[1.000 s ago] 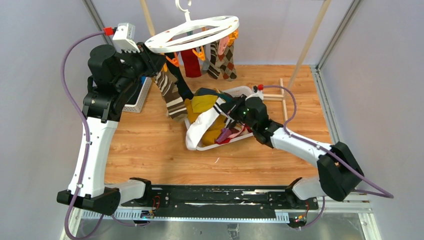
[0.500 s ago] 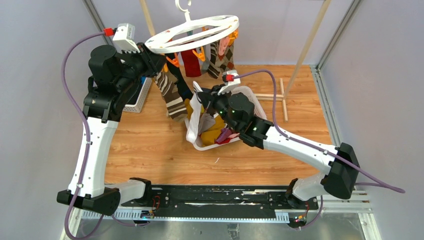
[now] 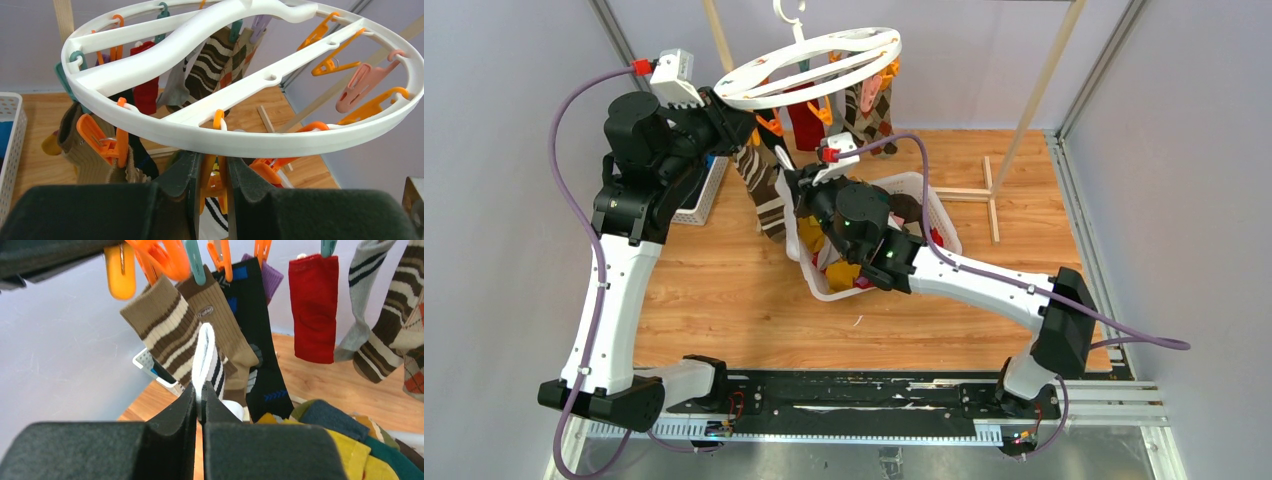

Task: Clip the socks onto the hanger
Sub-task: Clamp the sock onto the hanger.

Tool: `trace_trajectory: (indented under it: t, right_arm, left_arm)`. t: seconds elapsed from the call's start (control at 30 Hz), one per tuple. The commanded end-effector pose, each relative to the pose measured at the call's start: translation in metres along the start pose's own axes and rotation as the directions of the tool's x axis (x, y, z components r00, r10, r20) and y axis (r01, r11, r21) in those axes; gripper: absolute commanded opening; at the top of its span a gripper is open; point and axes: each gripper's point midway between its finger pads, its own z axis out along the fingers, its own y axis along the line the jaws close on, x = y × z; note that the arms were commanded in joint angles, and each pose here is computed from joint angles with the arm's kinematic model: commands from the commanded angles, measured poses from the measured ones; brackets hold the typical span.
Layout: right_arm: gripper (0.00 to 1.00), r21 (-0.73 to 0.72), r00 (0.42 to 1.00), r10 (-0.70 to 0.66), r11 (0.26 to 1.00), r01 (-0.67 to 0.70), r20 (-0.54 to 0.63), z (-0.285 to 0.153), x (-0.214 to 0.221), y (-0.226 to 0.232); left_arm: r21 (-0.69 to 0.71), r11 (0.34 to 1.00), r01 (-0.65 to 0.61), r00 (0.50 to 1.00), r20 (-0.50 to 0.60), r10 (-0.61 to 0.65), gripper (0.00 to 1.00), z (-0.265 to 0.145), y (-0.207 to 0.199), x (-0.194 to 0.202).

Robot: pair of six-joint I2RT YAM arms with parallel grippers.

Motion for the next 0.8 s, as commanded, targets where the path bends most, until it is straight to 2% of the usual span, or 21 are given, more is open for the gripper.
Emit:
trace_trajectory:
  t: [0.0, 0.37, 0.77]
  right_arm:
    - [0.00, -0.005, 0.997, 0.012, 1.000, -0.011, 0.082, 0.009, -0.030, 0.015]
    - [0.00, -0.043, 0.995, 0.021, 0.999, -0.017, 0.097, 0.025, -0.036, 0.033]
    - [0.00, -0.094, 0.992, 0.059, 0.994, -0.049, 0.108, 0.024, -0.042, 0.051]
  left_arm:
    - [-0.063, 0.998, 0.018, 0.999, -0.032, -0.020, 0.02, -0.004, 0.014, 0.011]
    - [-0.061, 0.998, 0.027, 0.999, -0.030, -0.029, 0.01, -0.003, 0.014, 0.011]
    - [-0.070, 0.997, 0.028, 0.999, -0.032, -0.030, 0.01, -0.001, 0.017, 0.014]
